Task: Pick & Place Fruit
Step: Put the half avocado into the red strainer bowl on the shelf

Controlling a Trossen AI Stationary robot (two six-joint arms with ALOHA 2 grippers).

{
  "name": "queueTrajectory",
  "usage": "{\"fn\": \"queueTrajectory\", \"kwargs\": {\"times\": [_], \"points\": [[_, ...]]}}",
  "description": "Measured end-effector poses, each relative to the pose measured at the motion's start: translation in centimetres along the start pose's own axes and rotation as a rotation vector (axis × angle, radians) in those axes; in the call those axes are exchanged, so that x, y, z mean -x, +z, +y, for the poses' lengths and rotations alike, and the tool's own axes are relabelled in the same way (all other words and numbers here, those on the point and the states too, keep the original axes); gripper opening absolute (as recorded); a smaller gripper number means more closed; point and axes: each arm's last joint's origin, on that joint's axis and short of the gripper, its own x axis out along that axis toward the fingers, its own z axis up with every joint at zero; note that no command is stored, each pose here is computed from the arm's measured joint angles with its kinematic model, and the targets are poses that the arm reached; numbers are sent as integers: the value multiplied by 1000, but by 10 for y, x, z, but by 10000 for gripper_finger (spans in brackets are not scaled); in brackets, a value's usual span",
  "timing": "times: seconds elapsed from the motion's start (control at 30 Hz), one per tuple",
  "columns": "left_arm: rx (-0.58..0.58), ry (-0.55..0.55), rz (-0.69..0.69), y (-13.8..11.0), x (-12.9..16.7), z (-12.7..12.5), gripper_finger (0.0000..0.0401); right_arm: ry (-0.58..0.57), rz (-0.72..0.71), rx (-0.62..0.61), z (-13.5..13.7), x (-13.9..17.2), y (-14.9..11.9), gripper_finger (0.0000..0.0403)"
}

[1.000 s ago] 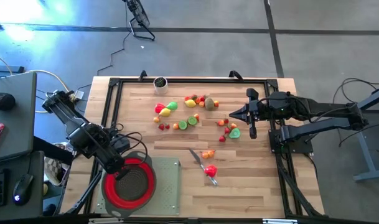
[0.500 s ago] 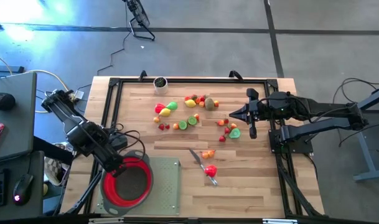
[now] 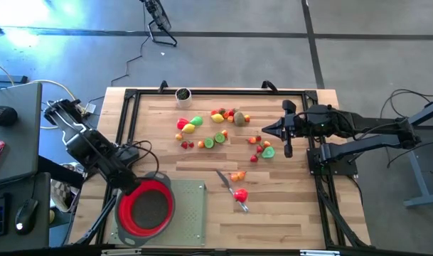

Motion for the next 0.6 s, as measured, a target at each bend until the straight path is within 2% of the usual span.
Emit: {"fn": "queueTrajectory", "kwargs": {"times": [0.2,0.47,0.6], "points": [[71,-33,-17,0,6,6,212,-17,1,-6,-1,0,0,2],[-47,-165,-195,5,17,-2,212,-16,0,-11,0,0,0,2],[-85,-249,-361,9,32,-8,212,-17,-4,-12,-1,0,0,2]]}}
